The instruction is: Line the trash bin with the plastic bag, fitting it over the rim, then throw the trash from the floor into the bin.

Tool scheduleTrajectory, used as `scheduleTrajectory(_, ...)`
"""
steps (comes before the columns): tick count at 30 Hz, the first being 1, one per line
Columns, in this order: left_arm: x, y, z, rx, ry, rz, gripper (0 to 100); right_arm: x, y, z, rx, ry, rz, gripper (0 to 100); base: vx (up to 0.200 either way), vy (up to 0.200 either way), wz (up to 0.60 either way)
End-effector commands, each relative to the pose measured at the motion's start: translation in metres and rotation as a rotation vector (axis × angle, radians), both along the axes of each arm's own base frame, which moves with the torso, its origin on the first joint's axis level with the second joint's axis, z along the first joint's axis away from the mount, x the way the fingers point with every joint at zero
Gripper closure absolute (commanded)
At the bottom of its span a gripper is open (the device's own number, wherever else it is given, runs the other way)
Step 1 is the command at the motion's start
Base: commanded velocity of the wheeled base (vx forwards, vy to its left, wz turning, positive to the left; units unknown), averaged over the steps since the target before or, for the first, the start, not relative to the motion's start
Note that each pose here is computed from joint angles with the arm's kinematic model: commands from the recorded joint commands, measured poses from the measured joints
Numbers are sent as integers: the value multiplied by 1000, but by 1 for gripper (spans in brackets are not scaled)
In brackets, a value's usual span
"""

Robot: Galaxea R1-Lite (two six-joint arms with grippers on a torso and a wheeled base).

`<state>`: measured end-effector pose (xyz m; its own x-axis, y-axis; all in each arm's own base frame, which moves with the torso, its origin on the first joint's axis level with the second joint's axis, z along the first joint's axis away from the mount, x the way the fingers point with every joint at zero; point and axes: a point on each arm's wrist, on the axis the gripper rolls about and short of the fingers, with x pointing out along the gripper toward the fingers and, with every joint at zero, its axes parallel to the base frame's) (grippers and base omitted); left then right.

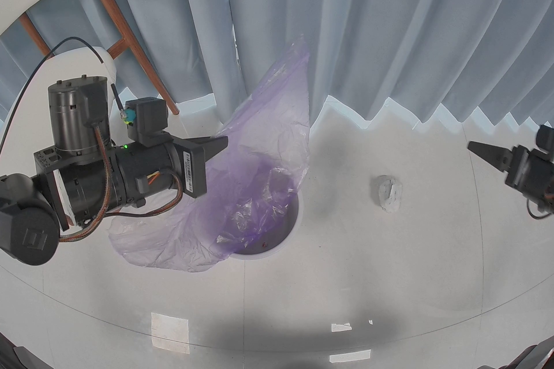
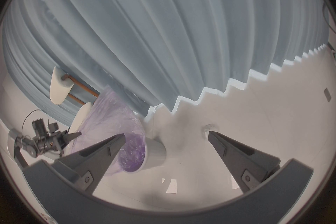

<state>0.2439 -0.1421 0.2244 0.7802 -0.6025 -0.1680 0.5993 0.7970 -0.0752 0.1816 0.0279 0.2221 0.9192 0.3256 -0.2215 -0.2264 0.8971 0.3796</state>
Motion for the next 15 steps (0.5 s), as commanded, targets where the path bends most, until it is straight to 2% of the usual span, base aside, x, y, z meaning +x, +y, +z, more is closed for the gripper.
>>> scheduleTrajectory(1,-17,-2,-8,9,24,-35,100,172,68,-71,141,191,137,0,0,0,0)
scheduleTrajectory(2,-17,-2,-8,10,23,-36,100,178,73,-74,142,192,147,100,0,0,0)
scheduleTrajectory(10,-19,-4,-9,14,27,-44,100,210,105,-96,113,193,201,100,0,0,0)
scheduleTrajectory(15,-23,-6,-14,22,39,-57,100,238,132,-110,54,127,260,100,0,0,0)
